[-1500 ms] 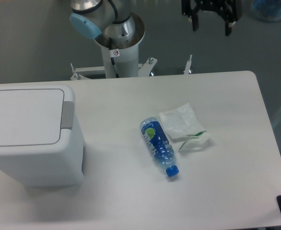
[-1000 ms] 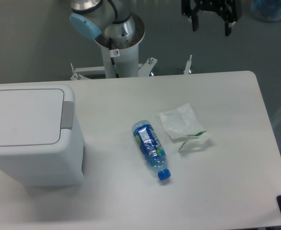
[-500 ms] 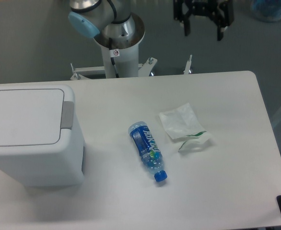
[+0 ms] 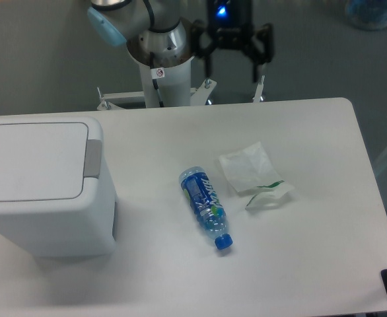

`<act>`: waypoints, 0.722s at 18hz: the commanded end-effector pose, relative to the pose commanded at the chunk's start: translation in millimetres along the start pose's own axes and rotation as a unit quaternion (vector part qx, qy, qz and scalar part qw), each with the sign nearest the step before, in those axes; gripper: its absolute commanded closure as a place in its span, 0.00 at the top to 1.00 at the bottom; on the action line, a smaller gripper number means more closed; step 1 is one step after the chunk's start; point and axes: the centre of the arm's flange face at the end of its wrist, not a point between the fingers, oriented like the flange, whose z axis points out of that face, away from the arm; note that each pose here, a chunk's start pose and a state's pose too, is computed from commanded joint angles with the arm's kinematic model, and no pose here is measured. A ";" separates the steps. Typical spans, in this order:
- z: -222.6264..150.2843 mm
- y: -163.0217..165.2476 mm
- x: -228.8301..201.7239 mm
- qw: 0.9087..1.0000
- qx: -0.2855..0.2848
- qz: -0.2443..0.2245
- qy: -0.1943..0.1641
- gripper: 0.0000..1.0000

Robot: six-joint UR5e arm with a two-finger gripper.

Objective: Open the trash can
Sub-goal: 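Move the gripper from its raised pose toward the white trash can, then lower the open gripper to the edge of the trash can lid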

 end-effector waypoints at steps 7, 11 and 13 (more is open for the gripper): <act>10.2 -35.8 36.6 0.985 0.063 -0.128 0.094 1.00; 22.2 -47.4 48.3 0.977 0.070 -0.145 0.141 1.00; 31.7 -51.6 51.6 0.977 0.064 -0.141 0.146 1.00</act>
